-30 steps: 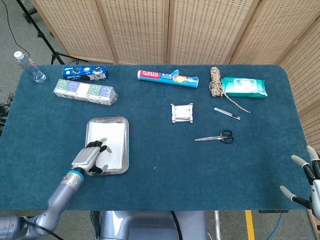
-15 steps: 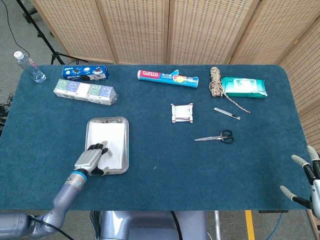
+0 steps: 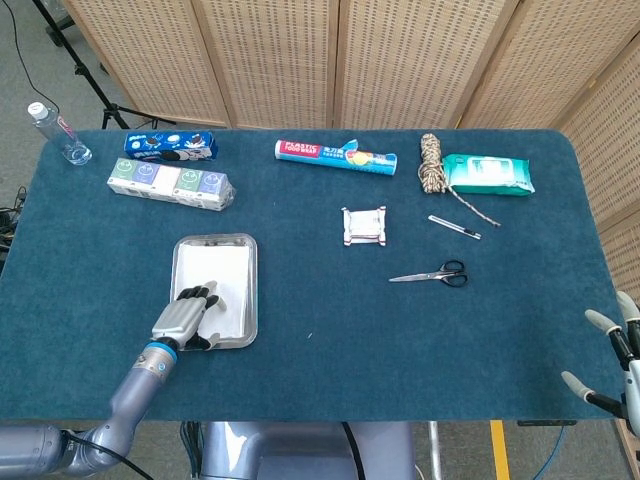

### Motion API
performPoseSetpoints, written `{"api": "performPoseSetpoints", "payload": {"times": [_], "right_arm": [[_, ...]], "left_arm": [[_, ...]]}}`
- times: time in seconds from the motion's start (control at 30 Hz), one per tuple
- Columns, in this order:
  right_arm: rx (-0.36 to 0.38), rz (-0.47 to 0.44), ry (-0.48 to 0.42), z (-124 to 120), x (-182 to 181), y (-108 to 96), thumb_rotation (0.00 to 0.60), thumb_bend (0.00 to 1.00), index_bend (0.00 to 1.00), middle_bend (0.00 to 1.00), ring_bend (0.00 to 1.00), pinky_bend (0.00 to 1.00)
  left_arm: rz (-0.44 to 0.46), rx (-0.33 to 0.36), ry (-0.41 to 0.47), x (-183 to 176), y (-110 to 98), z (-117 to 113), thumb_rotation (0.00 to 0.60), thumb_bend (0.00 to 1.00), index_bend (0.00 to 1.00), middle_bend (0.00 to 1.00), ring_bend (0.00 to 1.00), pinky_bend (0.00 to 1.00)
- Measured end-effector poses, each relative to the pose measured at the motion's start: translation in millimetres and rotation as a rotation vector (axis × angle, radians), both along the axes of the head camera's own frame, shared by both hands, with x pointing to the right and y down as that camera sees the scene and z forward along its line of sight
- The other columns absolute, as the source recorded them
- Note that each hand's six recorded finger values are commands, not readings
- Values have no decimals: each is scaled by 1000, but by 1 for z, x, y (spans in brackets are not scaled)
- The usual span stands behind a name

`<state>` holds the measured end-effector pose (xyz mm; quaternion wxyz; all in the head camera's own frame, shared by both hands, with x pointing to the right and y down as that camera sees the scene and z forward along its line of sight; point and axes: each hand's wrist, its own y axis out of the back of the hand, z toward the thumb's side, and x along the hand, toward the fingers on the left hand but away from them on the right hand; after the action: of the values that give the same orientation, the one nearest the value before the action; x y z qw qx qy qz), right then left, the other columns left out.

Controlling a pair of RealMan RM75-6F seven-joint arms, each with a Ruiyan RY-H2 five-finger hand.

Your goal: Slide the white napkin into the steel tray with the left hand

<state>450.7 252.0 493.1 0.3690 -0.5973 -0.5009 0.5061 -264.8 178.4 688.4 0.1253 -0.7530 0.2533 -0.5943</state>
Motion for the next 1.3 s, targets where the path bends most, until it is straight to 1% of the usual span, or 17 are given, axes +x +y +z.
{"api": "performPoseSetpoints", "payload": {"times": [0.23, 1.3], "right_arm": [[0, 1, 0, 0, 0, 0, 600, 53, 206, 0, 0, 0], [4, 2, -1, -1, 1, 0, 600, 53, 206, 0, 0, 0]], "left_arm": [[6, 2, -10, -1, 1, 3, 600, 359, 322, 0, 0, 0], [12, 7, 0, 6, 6, 12, 600, 359, 322, 0, 0, 0]]}}
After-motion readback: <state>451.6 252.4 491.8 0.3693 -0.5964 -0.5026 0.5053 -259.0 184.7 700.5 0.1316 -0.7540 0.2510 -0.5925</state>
